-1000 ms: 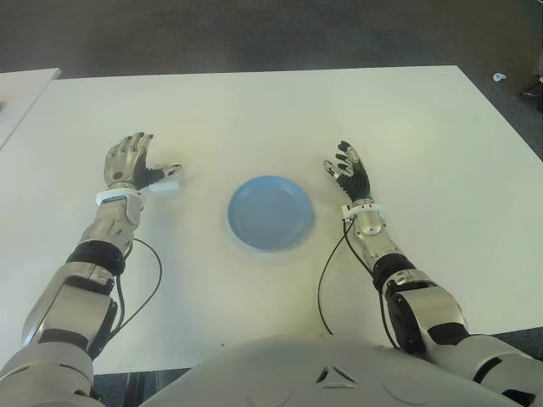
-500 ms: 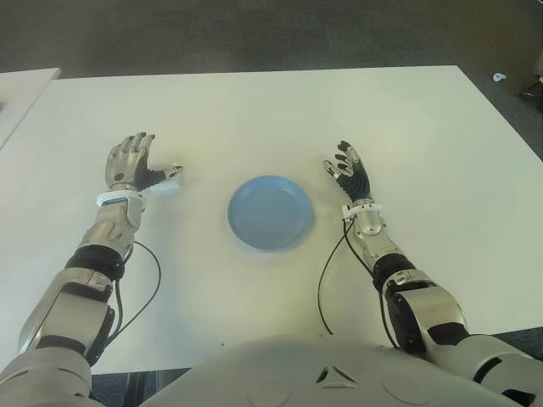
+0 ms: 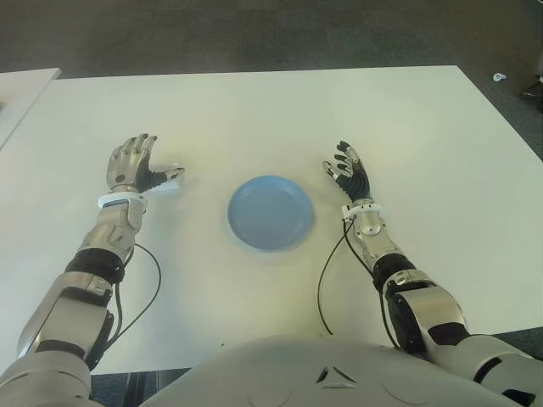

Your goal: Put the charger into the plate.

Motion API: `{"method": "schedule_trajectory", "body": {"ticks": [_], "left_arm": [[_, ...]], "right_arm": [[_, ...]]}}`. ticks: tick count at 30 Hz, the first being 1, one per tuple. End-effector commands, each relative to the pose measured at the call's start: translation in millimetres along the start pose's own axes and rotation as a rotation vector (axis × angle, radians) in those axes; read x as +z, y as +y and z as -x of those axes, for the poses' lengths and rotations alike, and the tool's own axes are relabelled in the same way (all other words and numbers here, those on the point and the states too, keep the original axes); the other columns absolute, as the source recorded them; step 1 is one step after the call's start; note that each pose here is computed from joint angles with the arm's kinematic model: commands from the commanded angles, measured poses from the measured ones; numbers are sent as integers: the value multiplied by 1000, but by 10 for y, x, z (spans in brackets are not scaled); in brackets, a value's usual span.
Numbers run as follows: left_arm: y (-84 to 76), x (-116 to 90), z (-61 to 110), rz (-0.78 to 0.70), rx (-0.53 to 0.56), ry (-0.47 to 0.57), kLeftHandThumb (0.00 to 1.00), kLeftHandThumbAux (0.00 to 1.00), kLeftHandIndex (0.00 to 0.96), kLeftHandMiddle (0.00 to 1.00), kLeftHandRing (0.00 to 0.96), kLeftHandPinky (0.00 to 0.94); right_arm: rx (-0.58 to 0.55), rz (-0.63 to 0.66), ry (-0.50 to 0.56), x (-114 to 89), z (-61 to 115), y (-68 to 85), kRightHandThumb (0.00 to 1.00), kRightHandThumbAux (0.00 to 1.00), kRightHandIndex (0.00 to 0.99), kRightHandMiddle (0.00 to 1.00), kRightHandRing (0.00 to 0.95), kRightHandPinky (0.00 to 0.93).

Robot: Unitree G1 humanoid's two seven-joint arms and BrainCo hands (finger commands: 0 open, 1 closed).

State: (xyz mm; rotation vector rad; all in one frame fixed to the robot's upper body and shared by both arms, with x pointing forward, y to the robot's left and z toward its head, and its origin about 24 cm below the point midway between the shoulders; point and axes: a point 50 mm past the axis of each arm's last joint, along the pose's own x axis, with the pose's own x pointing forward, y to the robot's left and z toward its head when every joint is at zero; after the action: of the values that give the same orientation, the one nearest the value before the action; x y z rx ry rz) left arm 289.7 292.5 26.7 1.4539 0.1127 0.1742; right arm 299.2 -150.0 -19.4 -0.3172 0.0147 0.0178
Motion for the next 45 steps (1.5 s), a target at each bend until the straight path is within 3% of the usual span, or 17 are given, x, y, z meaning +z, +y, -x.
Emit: {"method": "schedule_trajectory", "body": {"ticks": [1, 14, 24, 45], "left_arm": [[-31, -32, 45, 4, -19, 6, 148, 364, 0, 0, 0, 18], [-20, -7, 65, 30, -27, -13, 170, 342, 0, 0, 0, 31], [-130, 12, 108, 26, -136, -4, 198, 309, 0, 0, 0, 40], [-429, 65, 95, 73, -198, 33, 211, 289, 0, 0, 11, 132]], "right_arm": [[99, 24, 242, -500, 445, 227, 317, 602, 98, 152, 188, 254], [101, 32, 244, -502, 443, 223, 321, 594, 97, 151, 191, 260], [102, 32, 242, -503, 444, 218, 331, 588, 96, 150, 194, 266], [154, 278, 164, -501, 476, 238, 276, 546, 79, 152, 187, 241]]}}
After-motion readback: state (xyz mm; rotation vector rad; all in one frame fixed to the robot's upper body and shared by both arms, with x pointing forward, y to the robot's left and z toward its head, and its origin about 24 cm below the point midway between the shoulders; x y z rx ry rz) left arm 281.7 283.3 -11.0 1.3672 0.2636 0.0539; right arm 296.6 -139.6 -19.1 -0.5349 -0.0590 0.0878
